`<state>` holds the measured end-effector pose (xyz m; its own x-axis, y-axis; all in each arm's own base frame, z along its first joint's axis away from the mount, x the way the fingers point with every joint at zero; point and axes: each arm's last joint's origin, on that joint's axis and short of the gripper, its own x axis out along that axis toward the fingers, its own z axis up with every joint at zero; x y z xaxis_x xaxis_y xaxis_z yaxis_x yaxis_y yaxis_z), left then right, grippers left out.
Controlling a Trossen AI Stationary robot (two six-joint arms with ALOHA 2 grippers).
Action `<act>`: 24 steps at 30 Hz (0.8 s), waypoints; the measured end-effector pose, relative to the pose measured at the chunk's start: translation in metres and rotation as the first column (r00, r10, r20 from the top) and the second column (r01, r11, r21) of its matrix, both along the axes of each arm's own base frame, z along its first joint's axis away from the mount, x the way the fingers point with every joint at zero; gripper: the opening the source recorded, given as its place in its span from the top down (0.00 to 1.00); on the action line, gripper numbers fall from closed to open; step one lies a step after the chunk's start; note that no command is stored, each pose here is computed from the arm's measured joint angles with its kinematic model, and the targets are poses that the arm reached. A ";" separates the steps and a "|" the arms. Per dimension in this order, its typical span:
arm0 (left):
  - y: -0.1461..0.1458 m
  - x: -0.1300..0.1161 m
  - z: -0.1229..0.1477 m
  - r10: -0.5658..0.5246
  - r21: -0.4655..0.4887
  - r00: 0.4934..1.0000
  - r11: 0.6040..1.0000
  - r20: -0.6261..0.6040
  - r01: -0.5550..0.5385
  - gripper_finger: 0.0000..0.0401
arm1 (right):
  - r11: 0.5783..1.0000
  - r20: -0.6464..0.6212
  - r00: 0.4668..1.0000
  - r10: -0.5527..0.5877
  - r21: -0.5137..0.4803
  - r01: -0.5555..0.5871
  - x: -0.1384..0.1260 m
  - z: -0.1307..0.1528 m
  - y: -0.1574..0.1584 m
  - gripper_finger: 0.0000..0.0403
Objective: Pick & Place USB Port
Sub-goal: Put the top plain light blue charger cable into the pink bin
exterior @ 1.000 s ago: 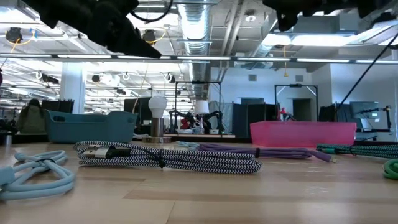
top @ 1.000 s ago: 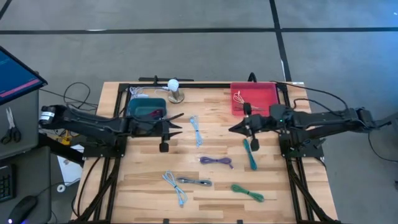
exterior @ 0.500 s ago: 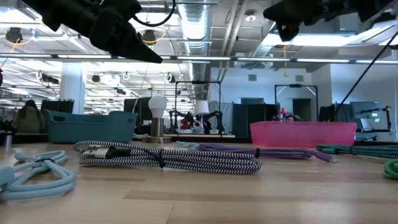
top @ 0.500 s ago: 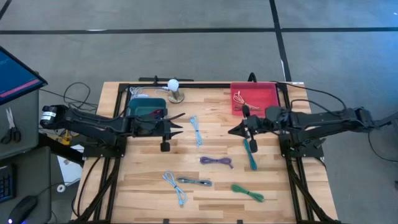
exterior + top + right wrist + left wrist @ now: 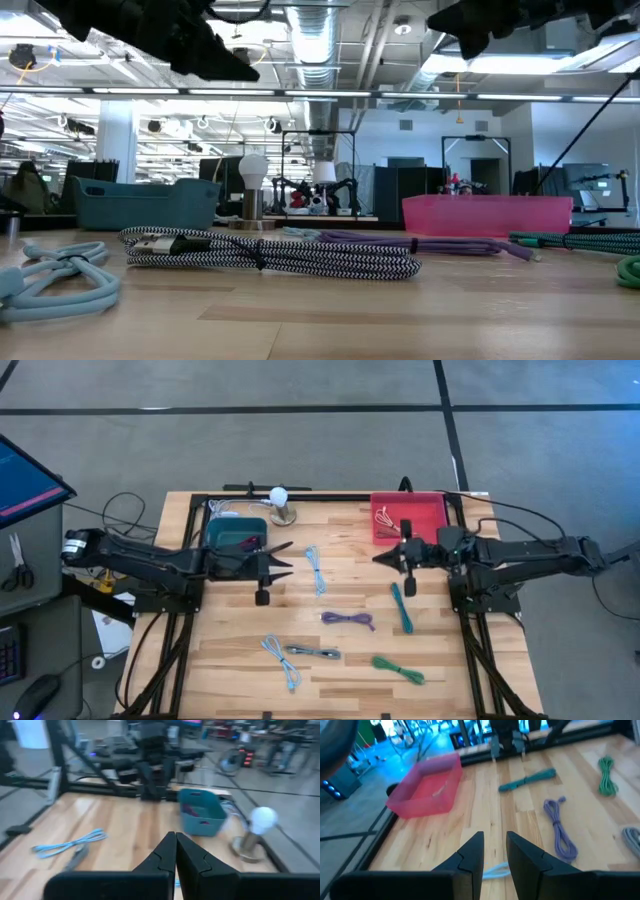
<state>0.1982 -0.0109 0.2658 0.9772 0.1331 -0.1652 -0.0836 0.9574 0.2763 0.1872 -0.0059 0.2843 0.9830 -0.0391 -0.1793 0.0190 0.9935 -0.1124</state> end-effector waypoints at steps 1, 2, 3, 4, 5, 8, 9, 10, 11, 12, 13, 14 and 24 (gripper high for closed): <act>0.000 -0.002 0.002 0.001 -0.001 1.000 1.000 0.013 -0.001 0.79 | 1.000 0.003 1.000 -0.020 -0.002 0.020 -0.002 0.001 -0.002 1.00; 0.001 -0.004 0.004 0.002 -0.002 1.000 1.000 0.026 -0.002 0.79 | 0.999 0.003 0.999 -0.037 -0.004 0.037 -0.004 0.002 -0.004 1.00; 0.001 -0.006 0.007 0.002 0.000 0.999 1.000 0.040 -0.002 0.79 | 0.999 0.007 0.999 -0.050 -0.005 0.050 -0.006 0.003 -0.006 1.00; 0.001 -0.008 0.009 0.002 0.002 0.999 1.000 0.054 -0.002 0.79 | 0.998 0.009 0.998 -0.061 -0.005 0.061 -0.007 0.003 -0.008 1.00; 0.001 -0.011 0.012 0.002 0.002 0.998 1.000 0.068 -0.002 0.79 | 0.997 0.011 0.997 -0.072 -0.005 0.072 -0.008 0.004 -0.010 1.00; 0.002 -0.017 0.018 0.005 0.001 0.994 1.000 0.105 -0.006 0.79 | 0.995 0.008 0.995 -0.098 -0.005 0.098 -0.007 0.003 -0.015 1.00; 0.002 -0.019 0.019 0.013 0.001 0.993 1.000 0.114 -0.013 0.79 | 0.994 0.006 0.994 -0.106 -0.007 0.106 -0.007 0.002 -0.017 1.00; 0.003 -0.020 0.020 0.022 0.001 0.992 1.000 0.122 -0.022 0.79 | 0.993 0.009 0.993 -0.114 -0.018 0.114 -0.005 0.002 -0.019 1.00; 0.003 -0.022 0.022 0.031 0.001 0.991 1.000 0.130 -0.031 0.79 | 0.992 0.014 0.992 -0.122 -0.033 0.122 -0.003 0.002 -0.021 1.00; 0.004 -0.023 0.023 0.044 0.000 0.990 0.999 0.136 -0.044 0.79 | 0.991 0.016 0.991 -0.129 -0.040 0.130 -0.002 0.002 -0.023 1.00; 0.004 -0.023 0.023 0.059 0.000 0.989 0.998 0.139 -0.059 0.79 | 0.989 0.019 0.990 -0.139 -0.040 0.139 0.000 0.001 -0.025 1.00; 0.005 -0.024 0.023 0.077 0.001 0.987 0.997 0.139 -0.078 0.79 | 0.988 0.022 0.989 -0.148 -0.039 0.148 0.002 0.000 -0.027 1.00; 0.013 -0.030 0.015 0.361 0.053 0.931 0.930 0.053 -0.364 0.83 | 0.958 -0.119 0.958 -0.262 0.090 0.273 0.034 -0.021 -0.054 1.00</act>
